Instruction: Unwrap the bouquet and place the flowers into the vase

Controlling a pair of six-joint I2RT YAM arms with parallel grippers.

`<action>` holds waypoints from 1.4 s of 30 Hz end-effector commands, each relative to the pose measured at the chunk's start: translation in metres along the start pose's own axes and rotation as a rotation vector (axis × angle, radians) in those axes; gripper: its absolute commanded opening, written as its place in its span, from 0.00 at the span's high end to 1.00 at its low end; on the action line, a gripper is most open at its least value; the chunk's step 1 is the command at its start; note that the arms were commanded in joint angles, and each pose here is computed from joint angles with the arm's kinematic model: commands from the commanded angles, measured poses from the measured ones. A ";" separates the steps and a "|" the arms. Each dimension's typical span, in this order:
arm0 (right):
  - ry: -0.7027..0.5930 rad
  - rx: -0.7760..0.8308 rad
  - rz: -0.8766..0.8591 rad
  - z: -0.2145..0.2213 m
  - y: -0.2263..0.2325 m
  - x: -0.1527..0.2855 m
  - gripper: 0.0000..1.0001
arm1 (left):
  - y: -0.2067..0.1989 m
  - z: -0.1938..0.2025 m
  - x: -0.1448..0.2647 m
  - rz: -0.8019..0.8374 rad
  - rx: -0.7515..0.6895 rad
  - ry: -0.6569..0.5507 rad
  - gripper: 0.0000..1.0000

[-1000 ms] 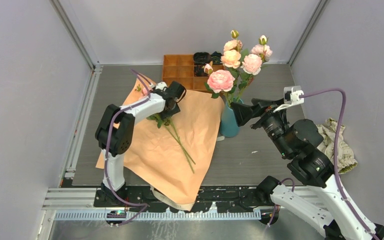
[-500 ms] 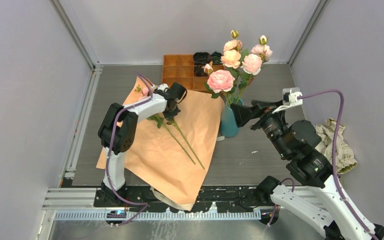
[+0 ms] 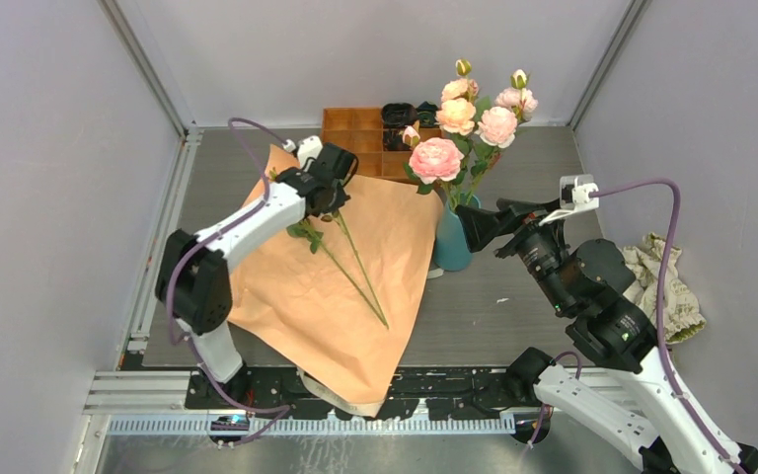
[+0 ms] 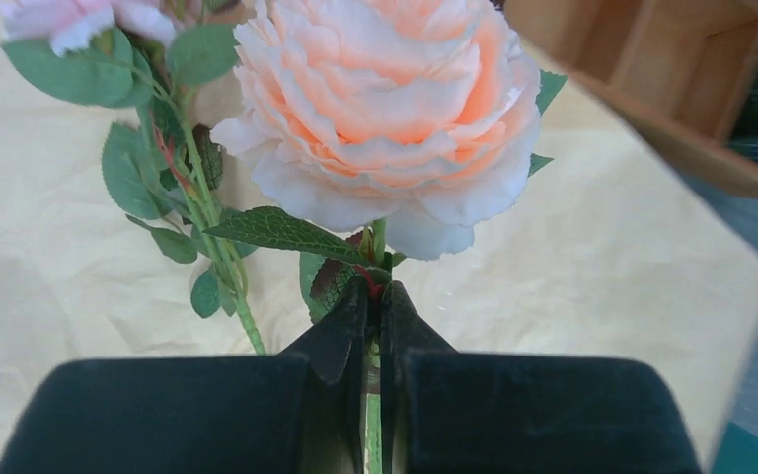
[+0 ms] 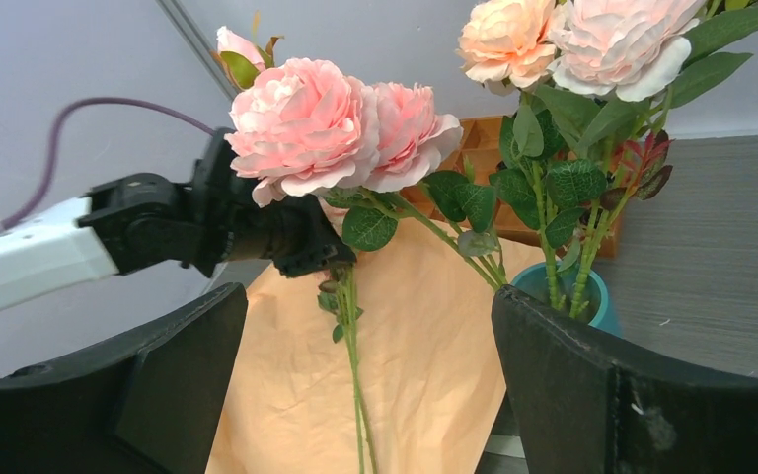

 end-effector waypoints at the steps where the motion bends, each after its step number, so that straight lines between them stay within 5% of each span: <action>1: -0.066 -0.037 -0.022 -0.015 0.006 0.002 0.01 | -0.012 -0.049 0.065 0.110 0.003 -0.186 1.00; 13: -0.149 -0.044 -0.034 -0.032 0.002 0.024 0.01 | -0.059 -0.110 0.295 0.678 -0.085 -0.718 1.00; 26: -0.295 -0.052 0.033 -0.054 -0.022 0.068 0.01 | -0.107 -0.070 0.489 1.430 -0.150 -0.960 1.00; 32: -0.343 -0.063 0.051 -0.058 -0.032 0.084 0.01 | -0.170 -0.056 0.508 1.446 -0.269 -1.103 1.00; 42: -0.405 -0.062 0.073 -0.064 -0.043 0.107 0.01 | -0.248 -0.059 0.459 1.111 -0.354 -1.313 1.00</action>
Point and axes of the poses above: each gripper's point midway between its finger pads, its own x axis back along the fingers, its own y axis along the line the jaws close on, z = x × y, the point moved 2 cm from there along x, back along the fingers
